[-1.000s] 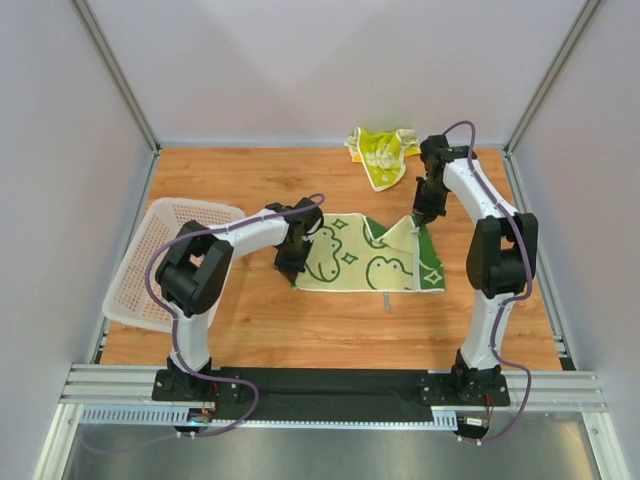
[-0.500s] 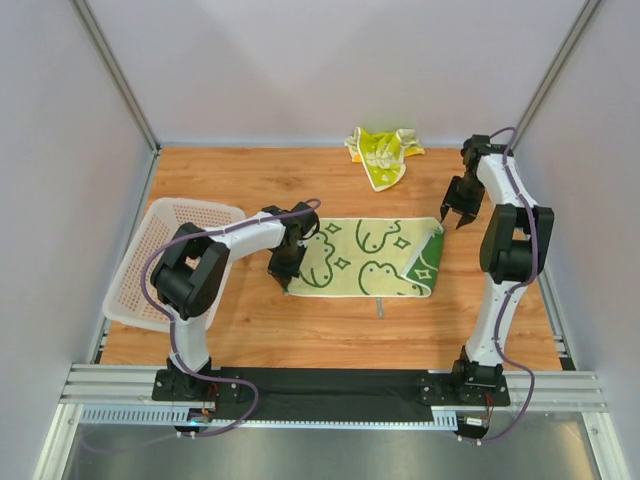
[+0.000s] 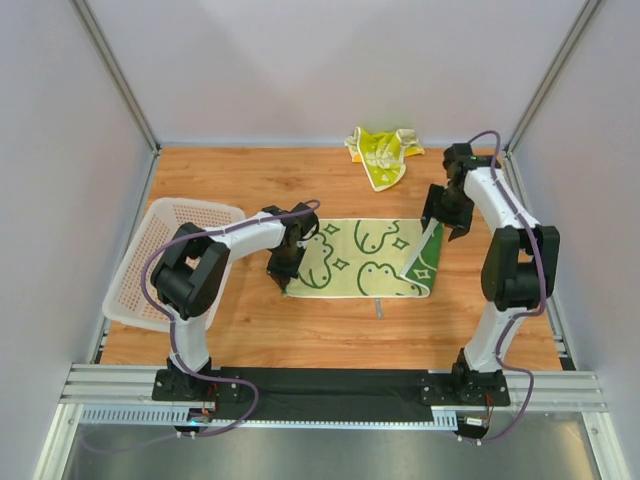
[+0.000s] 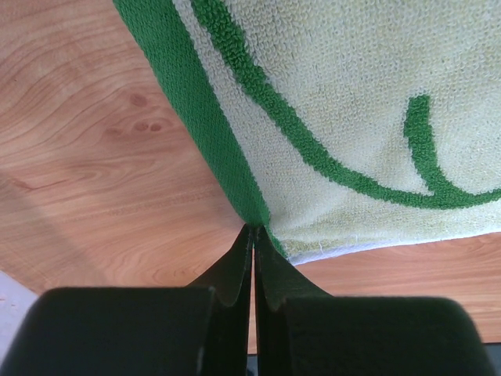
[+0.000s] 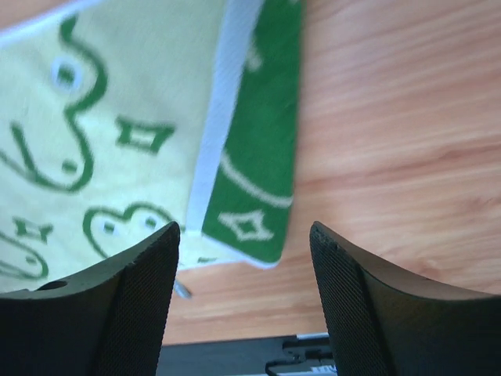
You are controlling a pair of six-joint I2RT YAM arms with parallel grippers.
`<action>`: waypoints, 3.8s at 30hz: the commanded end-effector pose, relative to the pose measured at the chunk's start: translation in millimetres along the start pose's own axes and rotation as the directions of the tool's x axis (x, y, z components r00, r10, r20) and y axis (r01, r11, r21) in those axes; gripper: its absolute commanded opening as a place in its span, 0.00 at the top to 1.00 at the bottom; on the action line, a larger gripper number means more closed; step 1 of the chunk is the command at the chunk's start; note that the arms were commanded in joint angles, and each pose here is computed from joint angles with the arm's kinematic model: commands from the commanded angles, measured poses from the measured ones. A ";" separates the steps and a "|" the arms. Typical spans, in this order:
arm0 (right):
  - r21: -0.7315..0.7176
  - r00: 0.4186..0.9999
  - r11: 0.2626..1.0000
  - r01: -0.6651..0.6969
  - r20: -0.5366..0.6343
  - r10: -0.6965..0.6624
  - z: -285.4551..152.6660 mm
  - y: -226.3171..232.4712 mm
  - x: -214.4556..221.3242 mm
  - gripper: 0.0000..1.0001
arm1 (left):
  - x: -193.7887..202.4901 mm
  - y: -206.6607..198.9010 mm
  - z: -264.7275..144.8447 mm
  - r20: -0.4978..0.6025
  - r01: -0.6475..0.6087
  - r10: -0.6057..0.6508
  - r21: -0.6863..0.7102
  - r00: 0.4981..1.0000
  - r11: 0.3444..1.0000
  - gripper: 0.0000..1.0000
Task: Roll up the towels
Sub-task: Flatten the towel, then fold the towel
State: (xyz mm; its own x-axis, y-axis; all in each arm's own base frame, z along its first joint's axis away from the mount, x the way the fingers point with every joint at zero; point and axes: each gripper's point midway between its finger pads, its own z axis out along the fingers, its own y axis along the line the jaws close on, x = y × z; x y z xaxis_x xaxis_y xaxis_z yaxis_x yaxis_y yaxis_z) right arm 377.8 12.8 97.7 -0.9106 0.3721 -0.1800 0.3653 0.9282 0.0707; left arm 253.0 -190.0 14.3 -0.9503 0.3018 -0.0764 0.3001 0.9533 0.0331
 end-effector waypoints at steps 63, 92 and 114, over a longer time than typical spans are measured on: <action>0.068 0.949 0.958 -0.279 -0.135 0.286 10.3 -86.5 146.5 0.10 | 23.8 27.5 -13.7 -0.058 0.244 -0.246 -0.038 0.968 0.969 1.00; -0.083 0.761 0.759 -0.646 -0.140 0.633 32.2 -102.4 166.8 0.22 | 47.3 15.8 -13.3 -0.031 0.348 -0.347 0.101 0.938 0.932 0.50; -0.063 0.784 0.784 -0.618 -0.121 0.608 43.8 -110.8 145.7 0.31 | 38.4 13.0 9.0 -0.023 0.271 -0.270 0.048 0.962 0.961 0.55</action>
State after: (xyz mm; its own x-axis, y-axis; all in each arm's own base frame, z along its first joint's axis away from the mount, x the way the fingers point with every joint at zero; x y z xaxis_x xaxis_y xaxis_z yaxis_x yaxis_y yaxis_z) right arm 195.1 -23.8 16.3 -0.5026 0.8609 0.0794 0.8538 0.4797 0.2023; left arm 209.7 -162.2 10.9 -0.9993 0.0170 -0.0346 0.0182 0.9991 -0.0371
